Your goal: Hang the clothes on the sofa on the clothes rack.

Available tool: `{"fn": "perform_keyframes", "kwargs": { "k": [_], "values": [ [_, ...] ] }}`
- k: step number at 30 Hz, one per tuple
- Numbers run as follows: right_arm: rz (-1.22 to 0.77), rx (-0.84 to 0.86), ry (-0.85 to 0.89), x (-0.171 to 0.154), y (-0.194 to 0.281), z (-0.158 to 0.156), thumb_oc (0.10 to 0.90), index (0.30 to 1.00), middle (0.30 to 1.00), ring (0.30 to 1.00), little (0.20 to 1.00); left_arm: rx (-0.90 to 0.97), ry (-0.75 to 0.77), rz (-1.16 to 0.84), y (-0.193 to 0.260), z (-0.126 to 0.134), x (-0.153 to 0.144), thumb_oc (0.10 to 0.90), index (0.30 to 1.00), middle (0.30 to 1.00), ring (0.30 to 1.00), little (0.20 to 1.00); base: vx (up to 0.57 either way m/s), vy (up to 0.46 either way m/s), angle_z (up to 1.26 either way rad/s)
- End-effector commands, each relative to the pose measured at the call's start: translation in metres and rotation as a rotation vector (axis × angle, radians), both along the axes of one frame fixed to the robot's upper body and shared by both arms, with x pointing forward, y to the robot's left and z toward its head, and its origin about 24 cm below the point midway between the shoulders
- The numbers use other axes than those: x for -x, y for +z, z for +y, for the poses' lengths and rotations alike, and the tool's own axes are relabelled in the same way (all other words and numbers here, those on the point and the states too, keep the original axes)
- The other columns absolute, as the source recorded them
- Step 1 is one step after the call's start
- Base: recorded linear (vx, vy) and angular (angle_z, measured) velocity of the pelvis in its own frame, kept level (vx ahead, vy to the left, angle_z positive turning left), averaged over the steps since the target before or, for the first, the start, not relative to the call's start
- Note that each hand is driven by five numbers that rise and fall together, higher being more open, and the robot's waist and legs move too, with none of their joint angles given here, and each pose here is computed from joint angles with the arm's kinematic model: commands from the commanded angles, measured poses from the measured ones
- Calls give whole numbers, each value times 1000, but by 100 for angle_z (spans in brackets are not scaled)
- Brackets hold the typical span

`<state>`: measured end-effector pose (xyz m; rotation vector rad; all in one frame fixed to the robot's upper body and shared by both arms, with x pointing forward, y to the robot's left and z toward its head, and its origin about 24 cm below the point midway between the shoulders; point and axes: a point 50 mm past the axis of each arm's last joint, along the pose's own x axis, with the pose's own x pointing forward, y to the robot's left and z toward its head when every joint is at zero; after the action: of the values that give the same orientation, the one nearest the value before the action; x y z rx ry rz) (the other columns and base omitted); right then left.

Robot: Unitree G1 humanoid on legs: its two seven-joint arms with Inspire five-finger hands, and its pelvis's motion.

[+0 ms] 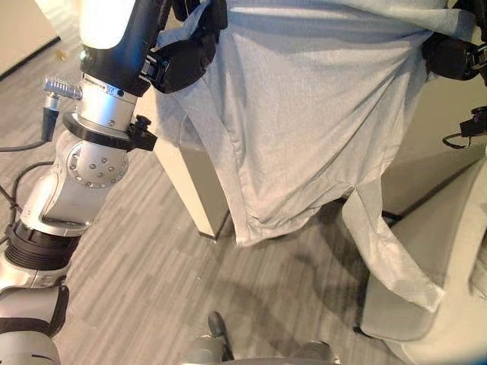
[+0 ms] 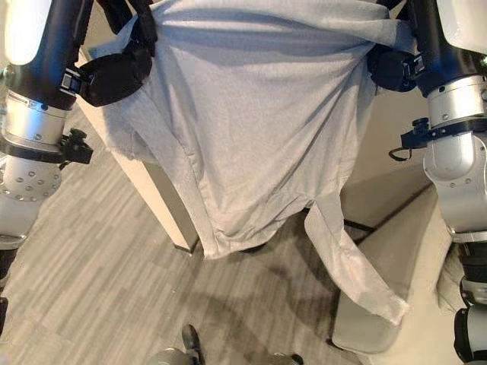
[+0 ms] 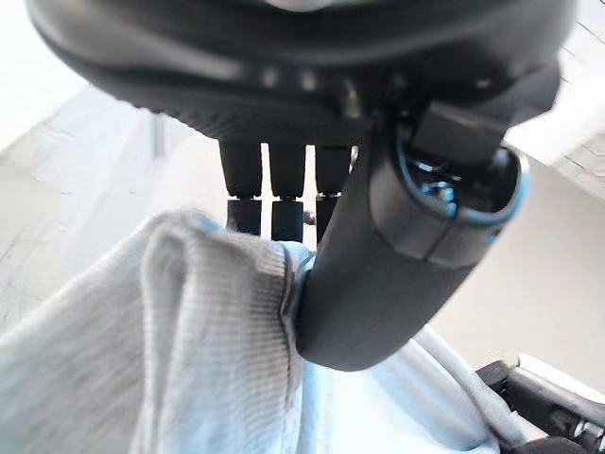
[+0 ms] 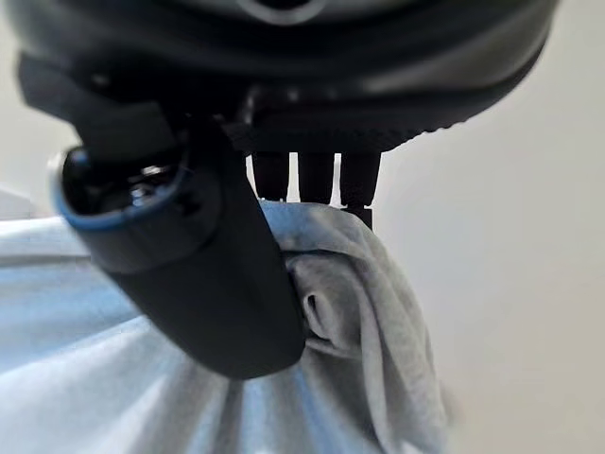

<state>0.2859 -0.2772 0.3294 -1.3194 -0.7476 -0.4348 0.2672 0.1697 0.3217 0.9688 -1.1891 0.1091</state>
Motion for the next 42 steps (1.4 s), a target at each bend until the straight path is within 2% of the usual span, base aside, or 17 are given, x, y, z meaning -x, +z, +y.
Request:
{"fn": "perform_keyframes", "kwargs": {
  "k": [1,12,22,27,30,31,34,42],
  "values": [
    [-313,-8,-121,35,71,-19,400,300,300,300,300,152,2,-201,46,13,12,400,300,300,300,300,48,-50,26],
    [-309,8,-205,46,69,-37,400,300,300,300,300,144,28,-172,38,19,8,400,300,300,300,300,175,-112,14],
    [-361,-17,-187,59,85,-41,400,300,300,300,300,252,-16,-119,26,16,-3,400,300,300,300,300,202,-178,25],
    [-394,-46,-172,69,91,-44,400,300,300,300,300,318,-11,-103,21,23,-5,400,300,300,300,300,123,-162,38],
    [-370,-7,-180,67,91,-40,400,300,300,300,300,303,25,-102,22,28,-6,400,300,300,300,300,110,23,21],
    [-356,34,-216,65,94,-40,400,300,300,300,300,275,78,-113,24,37,-5,400,300,300,300,300,99,46,-7],
    [-332,1,-240,61,94,-48,400,300,300,300,300,276,96,-123,25,42,-2,400,300,300,300,300,129,21,-47],
    [-239,-49,-214,34,92,-45,400,300,300,300,300,222,69,-52,18,31,-11,400,300,300,300,300,127,20,-27]
  ]
}}
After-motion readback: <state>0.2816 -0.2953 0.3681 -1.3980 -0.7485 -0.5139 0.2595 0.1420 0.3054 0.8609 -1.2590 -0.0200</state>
